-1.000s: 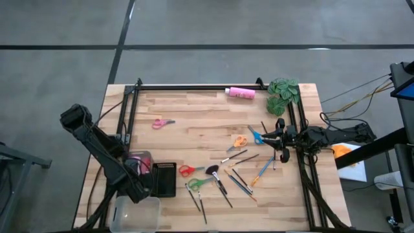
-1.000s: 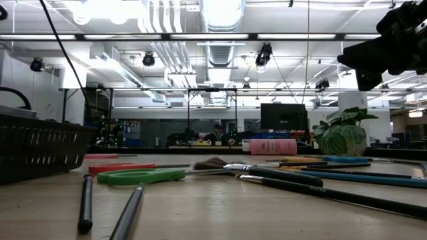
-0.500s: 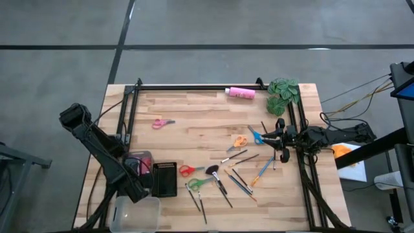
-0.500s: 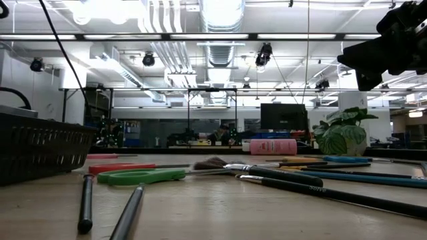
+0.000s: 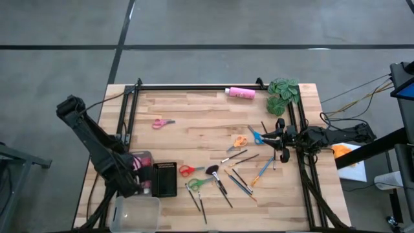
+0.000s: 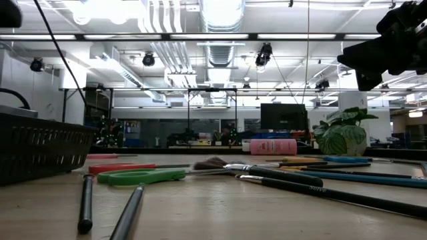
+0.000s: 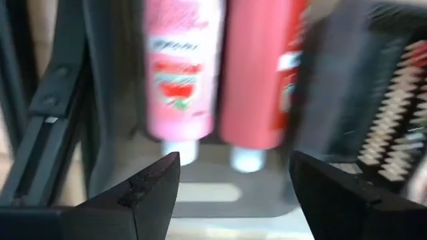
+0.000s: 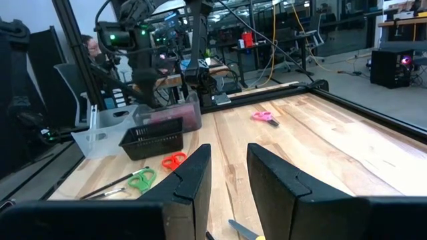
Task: Pick & Place Paint Supplies
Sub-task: Put the pink paint bottle into the gray bin
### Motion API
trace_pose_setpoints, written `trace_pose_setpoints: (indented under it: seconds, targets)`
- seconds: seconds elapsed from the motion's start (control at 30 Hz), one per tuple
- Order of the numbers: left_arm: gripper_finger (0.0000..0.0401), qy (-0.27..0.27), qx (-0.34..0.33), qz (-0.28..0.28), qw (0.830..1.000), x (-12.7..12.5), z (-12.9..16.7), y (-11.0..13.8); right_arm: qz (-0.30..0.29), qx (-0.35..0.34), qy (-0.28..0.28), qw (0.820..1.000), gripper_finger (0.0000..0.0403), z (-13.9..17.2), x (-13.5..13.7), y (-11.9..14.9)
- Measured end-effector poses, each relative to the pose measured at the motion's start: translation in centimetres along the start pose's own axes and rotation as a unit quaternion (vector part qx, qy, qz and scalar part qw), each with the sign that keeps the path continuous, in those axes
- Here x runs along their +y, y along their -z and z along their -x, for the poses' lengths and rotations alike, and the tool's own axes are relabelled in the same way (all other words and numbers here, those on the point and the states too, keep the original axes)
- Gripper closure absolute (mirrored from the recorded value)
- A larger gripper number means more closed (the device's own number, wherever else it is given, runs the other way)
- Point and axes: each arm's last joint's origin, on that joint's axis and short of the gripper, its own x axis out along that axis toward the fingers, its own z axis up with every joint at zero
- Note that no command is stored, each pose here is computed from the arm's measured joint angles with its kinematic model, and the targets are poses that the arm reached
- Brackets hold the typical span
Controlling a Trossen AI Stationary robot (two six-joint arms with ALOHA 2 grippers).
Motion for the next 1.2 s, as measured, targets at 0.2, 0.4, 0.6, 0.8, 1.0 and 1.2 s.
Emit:
trace_pose_setpoints:
  seconds: [0.2, 0.4, 0.6, 0.8, 1.0, 1.2]
  targets:
    - [0.0118, 0.080, -0.058, 0.006, 0.995, -0.8, 1.0, -0.6, 0.000, 0.000, 0.000, 1.000, 0.0308, 0.0, 0.0, 0.0]
    - [0.0118, 0.158, -0.124, -0.031, 0.979, -2.4, 1.3, -1.6, 0.000, 0.000, 0.000, 1.000, 0.0308, 0.0, 0.0, 0.0]
    - [0.0118, 0.197, -0.238, -0.101, 0.946, -4.7, 1.5, -3.9, 0.000, 0.000, 0.000, 1.000, 0.0308, 0.0, 0.0, 0.0]
    - [0.0118, 0.192, -0.409, -0.244, 0.858, -8.0, 2.0, -6.5, 0.000, 0.000, 0.000, 1.000, 0.0308, 0.0, 0.0, 0.0]
    - [0.0118, 0.170, -0.478, -0.316, 0.802, -11.7, 3.0, -9.0, 0.000, 0.000, 0.000, 1.000, 0.0308, 0.0, 0.0, 0.0]
    - [0.0118, 0.162, -0.496, -0.366, 0.771, -14.9, 3.9, -11.9, 0.000, 0.000, 0.000, 1.000, 0.0308, 0.0, 0.0, 0.0]
